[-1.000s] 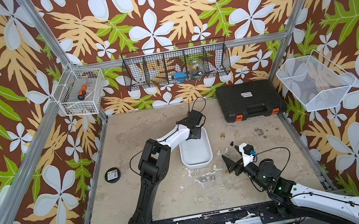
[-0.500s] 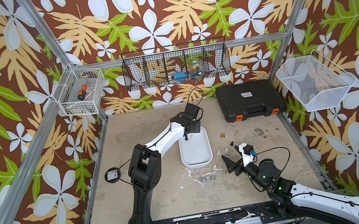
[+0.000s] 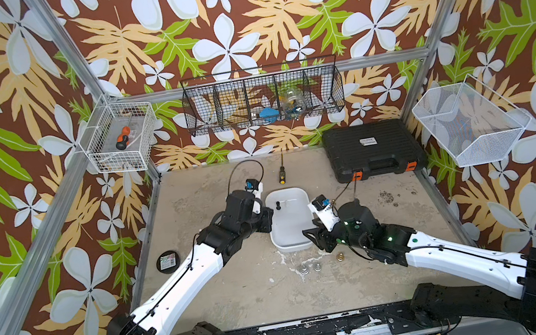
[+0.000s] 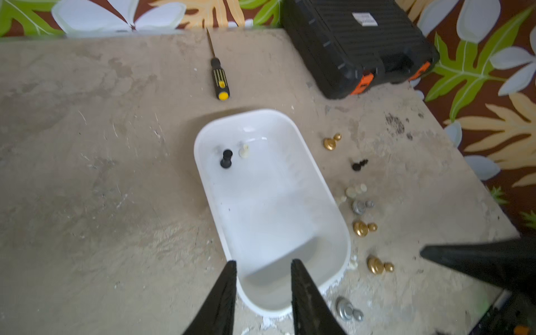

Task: Put the chess pieces into the storage box
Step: Pick up the chess piece at the center of the board.

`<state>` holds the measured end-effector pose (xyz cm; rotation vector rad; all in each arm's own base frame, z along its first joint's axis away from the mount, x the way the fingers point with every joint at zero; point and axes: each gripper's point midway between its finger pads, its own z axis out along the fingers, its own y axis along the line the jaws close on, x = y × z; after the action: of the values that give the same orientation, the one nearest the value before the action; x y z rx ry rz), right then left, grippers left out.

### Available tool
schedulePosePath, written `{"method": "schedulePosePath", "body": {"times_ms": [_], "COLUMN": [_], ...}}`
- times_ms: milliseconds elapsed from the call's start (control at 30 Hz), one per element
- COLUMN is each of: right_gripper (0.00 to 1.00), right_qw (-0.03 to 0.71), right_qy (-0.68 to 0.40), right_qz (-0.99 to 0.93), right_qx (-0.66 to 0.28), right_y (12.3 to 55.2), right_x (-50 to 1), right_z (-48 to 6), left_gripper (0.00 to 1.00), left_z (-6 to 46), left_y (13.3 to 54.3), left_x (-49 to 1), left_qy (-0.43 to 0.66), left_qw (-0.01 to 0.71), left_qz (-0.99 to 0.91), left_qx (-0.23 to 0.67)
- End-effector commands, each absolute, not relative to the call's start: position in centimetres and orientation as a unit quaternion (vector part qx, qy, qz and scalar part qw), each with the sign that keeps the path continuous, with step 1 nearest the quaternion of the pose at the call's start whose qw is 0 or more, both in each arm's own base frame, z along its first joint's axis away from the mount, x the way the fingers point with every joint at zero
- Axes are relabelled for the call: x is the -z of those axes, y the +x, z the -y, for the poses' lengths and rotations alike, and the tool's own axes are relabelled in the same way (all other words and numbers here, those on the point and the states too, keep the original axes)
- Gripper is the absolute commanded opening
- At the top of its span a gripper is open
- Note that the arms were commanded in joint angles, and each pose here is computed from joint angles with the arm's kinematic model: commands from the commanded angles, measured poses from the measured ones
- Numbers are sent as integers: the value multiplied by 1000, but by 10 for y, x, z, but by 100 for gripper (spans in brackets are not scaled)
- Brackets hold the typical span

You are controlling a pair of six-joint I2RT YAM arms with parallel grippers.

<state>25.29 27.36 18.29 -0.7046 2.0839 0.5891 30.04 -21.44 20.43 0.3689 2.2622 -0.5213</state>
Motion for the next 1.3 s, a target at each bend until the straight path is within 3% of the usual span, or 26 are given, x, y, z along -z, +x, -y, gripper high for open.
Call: {"method": "schedulePosePath", "body": {"times_ms": [0, 200, 767, 1267], "right_gripper": [51, 48, 49, 48], "right_qw": [338, 288, 239, 216], "right_qy": [-326, -364, -375, -391], "right_qz": [-859, -869, -883, -881], "right_qx": [-203, -174, -149, -154], "right_y": [236, 226, 210, 197], "right_x": [-151, -124, -86, -69], "right_z": [-277, -297, -305, -308], "left_gripper": [35, 38, 40, 41], "left_z": [214, 203, 212, 210], "left_y": [270, 244, 233, 237], "left_x": [-186, -152, -166, -151], "left_qy": [197, 212, 220, 216], "left_qw": [355, 321, 339, 320], "left_qz": [-885, -895, -873, -886], "left_qx": [227, 225, 274, 256]}}
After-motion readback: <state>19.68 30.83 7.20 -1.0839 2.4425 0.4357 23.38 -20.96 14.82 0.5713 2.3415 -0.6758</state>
